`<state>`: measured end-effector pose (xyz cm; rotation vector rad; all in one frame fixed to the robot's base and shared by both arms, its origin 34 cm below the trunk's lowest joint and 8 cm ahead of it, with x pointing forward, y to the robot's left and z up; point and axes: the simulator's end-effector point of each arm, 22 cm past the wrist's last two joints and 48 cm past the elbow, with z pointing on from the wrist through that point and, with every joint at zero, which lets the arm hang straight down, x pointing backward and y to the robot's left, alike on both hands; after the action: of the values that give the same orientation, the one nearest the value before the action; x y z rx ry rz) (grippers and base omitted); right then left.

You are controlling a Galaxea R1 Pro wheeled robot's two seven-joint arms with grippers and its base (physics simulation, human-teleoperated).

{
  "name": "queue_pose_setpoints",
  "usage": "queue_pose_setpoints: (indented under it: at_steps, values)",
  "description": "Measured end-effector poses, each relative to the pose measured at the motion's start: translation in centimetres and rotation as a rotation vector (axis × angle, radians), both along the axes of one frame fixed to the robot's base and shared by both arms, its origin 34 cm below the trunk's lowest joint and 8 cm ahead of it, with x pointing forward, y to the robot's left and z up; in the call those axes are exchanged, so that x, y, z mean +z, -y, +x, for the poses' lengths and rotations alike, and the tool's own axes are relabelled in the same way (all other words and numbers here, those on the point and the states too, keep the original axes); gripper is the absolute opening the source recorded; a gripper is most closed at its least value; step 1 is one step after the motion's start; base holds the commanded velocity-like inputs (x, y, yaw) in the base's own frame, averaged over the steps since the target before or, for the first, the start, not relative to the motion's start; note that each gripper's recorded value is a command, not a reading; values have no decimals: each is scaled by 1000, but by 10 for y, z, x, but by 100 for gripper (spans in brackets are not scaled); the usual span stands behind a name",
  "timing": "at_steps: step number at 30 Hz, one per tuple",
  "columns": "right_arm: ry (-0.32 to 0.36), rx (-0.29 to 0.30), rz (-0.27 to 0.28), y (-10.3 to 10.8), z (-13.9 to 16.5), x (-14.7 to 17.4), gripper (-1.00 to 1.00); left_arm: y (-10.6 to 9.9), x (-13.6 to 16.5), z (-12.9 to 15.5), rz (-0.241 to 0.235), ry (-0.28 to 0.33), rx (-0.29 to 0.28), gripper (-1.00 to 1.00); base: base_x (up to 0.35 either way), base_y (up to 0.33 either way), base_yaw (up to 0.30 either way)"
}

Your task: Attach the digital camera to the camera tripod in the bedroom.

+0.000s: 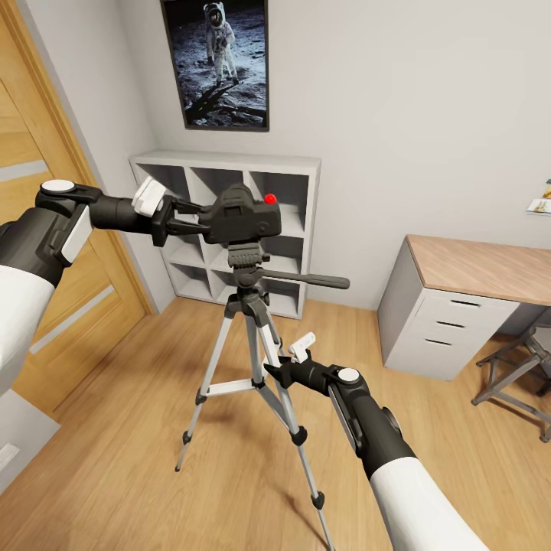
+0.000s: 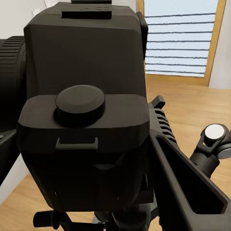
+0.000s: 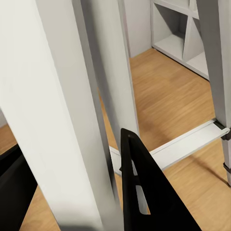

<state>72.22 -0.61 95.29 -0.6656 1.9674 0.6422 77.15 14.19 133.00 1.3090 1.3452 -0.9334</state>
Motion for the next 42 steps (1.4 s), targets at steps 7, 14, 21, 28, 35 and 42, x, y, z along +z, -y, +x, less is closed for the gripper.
queue_pose_setpoints:
  at_steps: [7,14,21,28,35,42]
  values:
    - [0,0,0,0,0,0,-100,0,0,0,1,0,0,-100,0,0,0]
    - [0,0,0,0,0,0,-100,0,0,0,1,5,-1,100,0,0,0]
    - [0,1,0,0,0,0,-100,1,1,-1,1,7,-2,100,0,0,0]
    - [0,1,0,0,0,0,-100,1,1,-1,1,8,-3,100,0,0,0]
    - [1,2,0,0,0,0,-100,1,1,-1,1,9,-3,100,0,0,0]
    - [0,1,0,0,0,0,-100,0,7,-2,-17,13,-4,100,0,0,0]
